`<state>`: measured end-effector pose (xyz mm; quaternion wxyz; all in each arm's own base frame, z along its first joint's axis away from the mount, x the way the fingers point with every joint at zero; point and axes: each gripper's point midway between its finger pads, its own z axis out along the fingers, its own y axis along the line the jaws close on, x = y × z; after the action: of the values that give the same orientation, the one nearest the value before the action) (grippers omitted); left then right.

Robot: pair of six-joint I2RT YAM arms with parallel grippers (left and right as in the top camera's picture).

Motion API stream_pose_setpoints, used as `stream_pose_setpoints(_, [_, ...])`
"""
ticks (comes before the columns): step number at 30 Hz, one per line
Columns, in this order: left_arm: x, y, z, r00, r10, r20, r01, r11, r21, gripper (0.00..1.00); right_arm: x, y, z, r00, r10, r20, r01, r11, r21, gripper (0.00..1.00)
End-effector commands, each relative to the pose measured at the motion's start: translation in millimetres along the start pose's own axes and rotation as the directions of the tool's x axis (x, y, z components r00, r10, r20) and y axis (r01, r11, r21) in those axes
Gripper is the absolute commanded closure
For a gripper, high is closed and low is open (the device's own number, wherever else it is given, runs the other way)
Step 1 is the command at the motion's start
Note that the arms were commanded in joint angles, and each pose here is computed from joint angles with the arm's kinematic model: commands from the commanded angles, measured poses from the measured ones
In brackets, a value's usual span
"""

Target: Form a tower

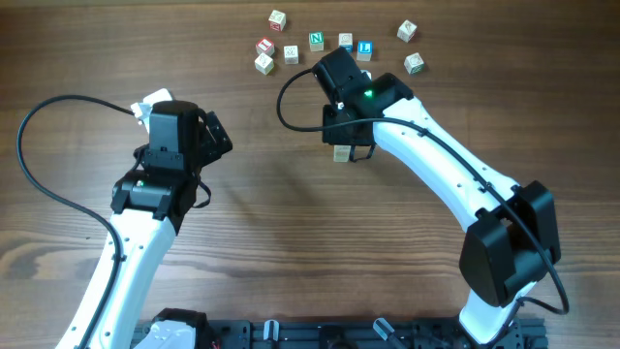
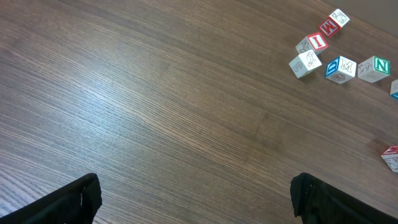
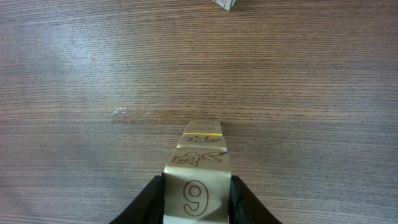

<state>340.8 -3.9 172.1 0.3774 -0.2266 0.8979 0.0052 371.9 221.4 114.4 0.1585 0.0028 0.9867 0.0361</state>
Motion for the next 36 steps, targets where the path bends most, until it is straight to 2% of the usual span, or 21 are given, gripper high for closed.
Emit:
stream_pose_setpoints(1, [-3.9, 0.3, -2.0, 1.000, -0.021, 0.009, 0.021, 1.000, 0.006, 0.00, -13.1, 3.5, -21.6, 0.998, -0.012, 0.063, 0.013, 1.000, -0.019, 0.72])
stream_pose_setpoints(3, [-3.8, 0.2, -2.0, 1.000, -0.021, 0.009, 0.021, 1.000, 0.007, 0.00, -12.7, 4.8, -21.6, 0.998, -0.012, 0.060, 0.013, 1.000, -0.027, 0.69])
stream_pose_setpoints(12, [-3.9, 0.3, -2.0, 1.000, -0.021, 0.009, 0.021, 1.000, 0.006, 0.00, -12.9, 4.9, -21.6, 0.998, -0.011, 0.061, 0.013, 1.000, -0.027, 0.67])
stream_pose_setpoints(19, [-3.9, 0.3, -2.0, 1.000, -0.021, 0.009, 0.021, 1.000, 0.006, 0.00, -12.9, 4.9, -21.6, 0.998, -0.012, 0.061, 0.013, 1.000, -0.027, 0.61])
stream_pose_setpoints(36, [-3.9, 0.3, -2.0, 1.000, -0.021, 0.009, 0.021, 1.000, 0.006, 0.00, -12.7, 4.8, -21.2, 0.998, -0.012, 0.060, 0.014, 1.000, -0.027, 0.69])
